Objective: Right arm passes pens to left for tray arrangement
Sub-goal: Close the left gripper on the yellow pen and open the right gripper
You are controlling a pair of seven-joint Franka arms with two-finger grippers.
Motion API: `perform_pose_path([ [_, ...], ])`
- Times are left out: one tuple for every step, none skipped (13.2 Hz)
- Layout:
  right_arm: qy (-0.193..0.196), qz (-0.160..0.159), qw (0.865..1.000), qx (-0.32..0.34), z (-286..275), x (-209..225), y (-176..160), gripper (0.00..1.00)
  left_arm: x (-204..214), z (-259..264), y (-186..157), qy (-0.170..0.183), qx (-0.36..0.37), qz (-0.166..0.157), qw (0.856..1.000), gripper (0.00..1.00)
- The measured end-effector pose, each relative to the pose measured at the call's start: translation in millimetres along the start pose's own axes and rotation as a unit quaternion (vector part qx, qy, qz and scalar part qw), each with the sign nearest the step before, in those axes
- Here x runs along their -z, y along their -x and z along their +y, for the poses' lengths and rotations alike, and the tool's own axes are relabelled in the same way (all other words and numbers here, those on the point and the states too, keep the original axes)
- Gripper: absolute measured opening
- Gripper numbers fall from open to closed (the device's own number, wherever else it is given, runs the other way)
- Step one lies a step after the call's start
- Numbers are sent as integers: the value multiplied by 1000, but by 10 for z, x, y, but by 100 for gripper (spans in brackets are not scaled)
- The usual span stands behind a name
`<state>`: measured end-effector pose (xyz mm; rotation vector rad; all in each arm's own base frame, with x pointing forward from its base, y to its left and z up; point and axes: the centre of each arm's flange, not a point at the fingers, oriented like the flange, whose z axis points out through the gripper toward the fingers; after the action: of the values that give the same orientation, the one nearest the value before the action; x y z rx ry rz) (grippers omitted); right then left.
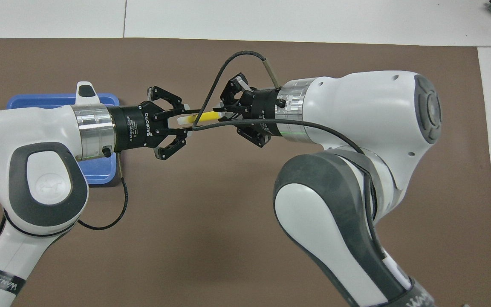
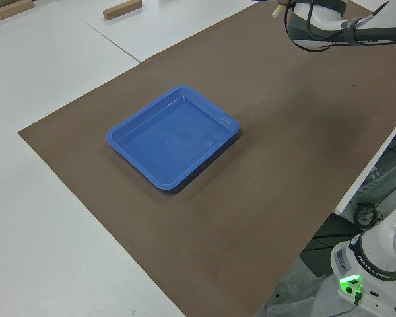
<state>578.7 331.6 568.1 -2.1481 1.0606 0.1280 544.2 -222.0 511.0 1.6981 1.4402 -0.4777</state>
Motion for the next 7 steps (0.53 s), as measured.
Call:
perform_pose_path([
  [1,-3,1000,0,2,-8,18,18,9,9,-10,2,1,1,1000,19],
  [1,-3,1000,0,3,-8,17,18,9,9,-10,2,1,2,1000,19],
  [1,-3,1000,0,3,-8,17,18,10,9,-10,2,1,2,1000,19],
  [1,-3,1000,-1,3,-9,17,18,10,9,-11,2,1,2,1000,19],
  [1,-3,1000,-1,3,-9,17,18,11,9,-11,2,1,2,1000,19],
  [1,-3,1000,-1,5,-10,17,18,11,10,-11,2,1,2,1000,19],
  [1,-2,1000,-2,7,-11,4,26,6,1,-5,-4,-6,5,1000,19],
])
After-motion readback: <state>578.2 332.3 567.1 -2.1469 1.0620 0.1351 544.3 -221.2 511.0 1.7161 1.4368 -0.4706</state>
